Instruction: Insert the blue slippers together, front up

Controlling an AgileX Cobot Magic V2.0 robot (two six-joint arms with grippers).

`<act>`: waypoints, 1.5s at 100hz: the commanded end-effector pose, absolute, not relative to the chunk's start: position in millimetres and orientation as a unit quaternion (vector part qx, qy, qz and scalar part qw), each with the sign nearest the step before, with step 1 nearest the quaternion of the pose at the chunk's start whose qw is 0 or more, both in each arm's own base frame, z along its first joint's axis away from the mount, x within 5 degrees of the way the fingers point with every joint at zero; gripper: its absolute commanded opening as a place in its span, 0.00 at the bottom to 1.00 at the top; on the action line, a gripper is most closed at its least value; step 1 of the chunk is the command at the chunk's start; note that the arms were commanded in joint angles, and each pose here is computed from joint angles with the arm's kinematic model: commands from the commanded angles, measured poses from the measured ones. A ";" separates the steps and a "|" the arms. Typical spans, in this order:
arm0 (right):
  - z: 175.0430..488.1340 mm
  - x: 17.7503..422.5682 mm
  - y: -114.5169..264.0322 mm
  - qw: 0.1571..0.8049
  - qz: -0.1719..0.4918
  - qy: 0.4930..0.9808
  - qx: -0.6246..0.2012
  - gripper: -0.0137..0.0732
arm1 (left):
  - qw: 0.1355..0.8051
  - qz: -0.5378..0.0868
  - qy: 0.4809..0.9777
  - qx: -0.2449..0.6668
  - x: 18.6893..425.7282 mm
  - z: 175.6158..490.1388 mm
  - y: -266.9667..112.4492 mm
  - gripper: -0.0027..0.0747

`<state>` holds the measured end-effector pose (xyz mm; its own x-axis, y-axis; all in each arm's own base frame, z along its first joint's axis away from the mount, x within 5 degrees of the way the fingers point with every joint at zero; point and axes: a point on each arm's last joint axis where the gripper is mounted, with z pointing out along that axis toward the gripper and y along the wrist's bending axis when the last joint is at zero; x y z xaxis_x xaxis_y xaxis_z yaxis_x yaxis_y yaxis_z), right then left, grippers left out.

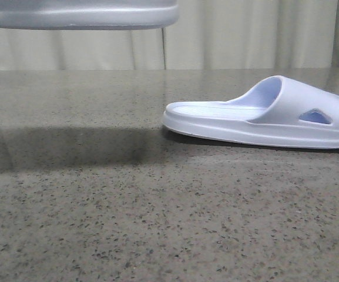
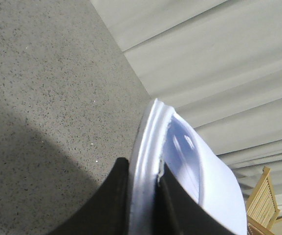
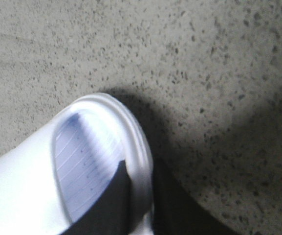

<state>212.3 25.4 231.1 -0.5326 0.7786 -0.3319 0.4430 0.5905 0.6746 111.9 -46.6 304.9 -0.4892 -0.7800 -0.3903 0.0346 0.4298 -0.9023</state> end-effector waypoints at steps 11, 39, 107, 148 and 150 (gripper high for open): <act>260.1 218.8 19.0 0.399 0.274 0.798 0.360 0.03 | 0.449 -0.481 0.705 -0.265 113.9 318.4 -45.3 0.06; 341.0 205.8 19.2 0.517 0.313 0.741 0.292 0.03 | 0.448 -0.481 0.705 -0.264 113.8 318.3 -45.5 0.06; 408.0 141.0 36.4 0.538 0.382 0.732 0.170 0.03 | 0.419 -0.512 0.698 -0.274 111.9 319.3 -49.4 0.06; 408.7 136.5 48.6 0.504 0.438 0.733 0.131 0.03 | 0.387 -0.553 0.677 -0.294 110.4 322.4 -52.6 0.06; 408.7 136.4 48.8 0.503 0.439 0.733 0.131 0.03 | 0.385 -0.555 0.676 -0.295 110.3 322.6 -52.9 0.06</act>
<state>137.5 50.0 393.8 -0.5117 0.5929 -0.6218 -0.2123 0.6140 0.7602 109.3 -52.4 308.3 -0.5388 -0.8062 -0.2445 0.0093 0.2845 -0.9586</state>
